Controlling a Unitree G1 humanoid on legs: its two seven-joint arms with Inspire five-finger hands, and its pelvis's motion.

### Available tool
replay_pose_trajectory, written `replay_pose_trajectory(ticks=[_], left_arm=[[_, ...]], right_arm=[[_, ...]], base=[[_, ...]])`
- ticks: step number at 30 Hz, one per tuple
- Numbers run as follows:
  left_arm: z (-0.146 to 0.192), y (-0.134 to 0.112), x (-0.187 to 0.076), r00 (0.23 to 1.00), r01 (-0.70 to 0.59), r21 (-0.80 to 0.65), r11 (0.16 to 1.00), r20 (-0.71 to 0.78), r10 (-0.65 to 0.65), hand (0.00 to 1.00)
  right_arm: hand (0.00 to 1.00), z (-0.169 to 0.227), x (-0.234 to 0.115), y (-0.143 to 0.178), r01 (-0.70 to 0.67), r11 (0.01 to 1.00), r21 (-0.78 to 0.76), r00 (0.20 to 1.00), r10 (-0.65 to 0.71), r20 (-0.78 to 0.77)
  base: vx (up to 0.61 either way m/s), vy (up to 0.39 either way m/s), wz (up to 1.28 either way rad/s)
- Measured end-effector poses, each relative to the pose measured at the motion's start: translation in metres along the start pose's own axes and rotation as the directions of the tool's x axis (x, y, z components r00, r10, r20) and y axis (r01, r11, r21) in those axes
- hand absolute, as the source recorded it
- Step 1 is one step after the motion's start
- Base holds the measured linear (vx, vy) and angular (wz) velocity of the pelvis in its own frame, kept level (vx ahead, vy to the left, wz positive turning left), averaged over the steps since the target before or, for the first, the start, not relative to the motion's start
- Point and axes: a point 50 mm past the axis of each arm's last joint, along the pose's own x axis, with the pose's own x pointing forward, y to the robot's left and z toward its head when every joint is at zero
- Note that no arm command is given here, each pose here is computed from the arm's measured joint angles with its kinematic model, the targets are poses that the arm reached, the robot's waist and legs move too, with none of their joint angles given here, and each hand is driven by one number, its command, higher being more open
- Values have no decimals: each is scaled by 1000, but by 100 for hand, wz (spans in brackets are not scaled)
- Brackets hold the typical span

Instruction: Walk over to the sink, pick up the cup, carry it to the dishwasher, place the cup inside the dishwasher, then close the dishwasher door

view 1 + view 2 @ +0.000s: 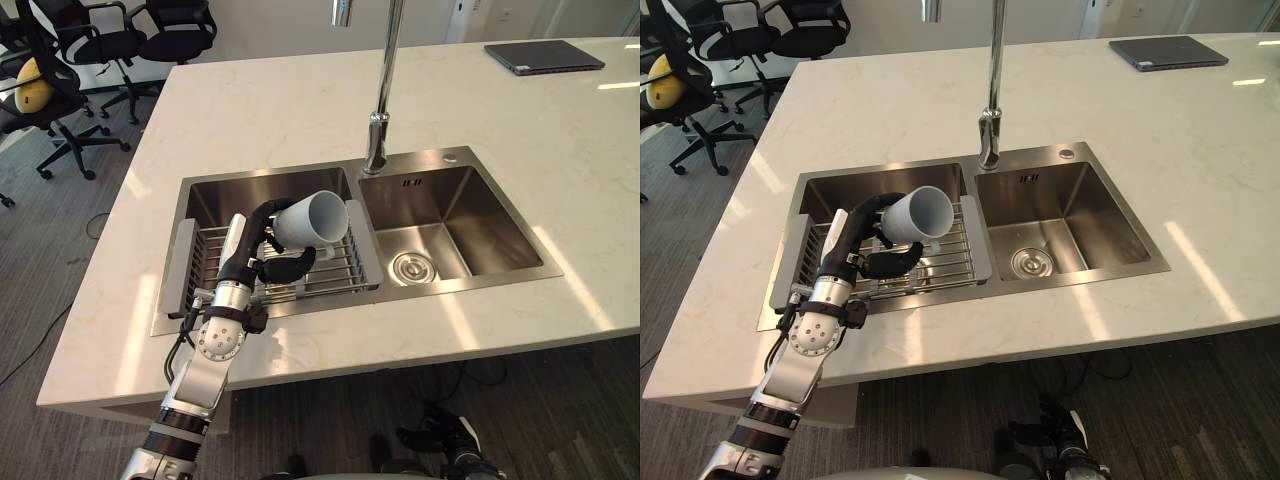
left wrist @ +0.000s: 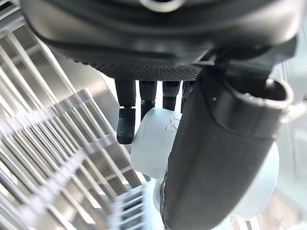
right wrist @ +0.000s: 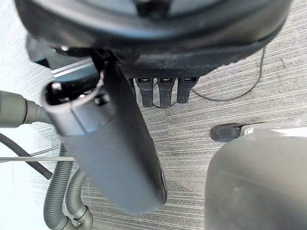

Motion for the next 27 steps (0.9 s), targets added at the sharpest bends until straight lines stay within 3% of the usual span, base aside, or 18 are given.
replay_pose_trajectory(ticks=[8, 12, 27], left_arm=[[30, -1, -8, 990, -61, -258, 964, 109, 92, 30], [28, -2, -18, 990, -86, -333, 939, 79, 118, 30], [42, -10, -44, 990, -59, -376, 925, 95, 102, 30]], right_arm=[[90, -1, -1, 0, 13, 1000, 14, 1000, -13, -1], [90, -2, -1, -1, 19, 1000, 15, 1000, -19, -4], [90, 4, -2, 13, 4, 999, 43, 1000, -5, 29]], base=[[0, 0, 0], [-15, -10, -9], [-14, 0, -17]])
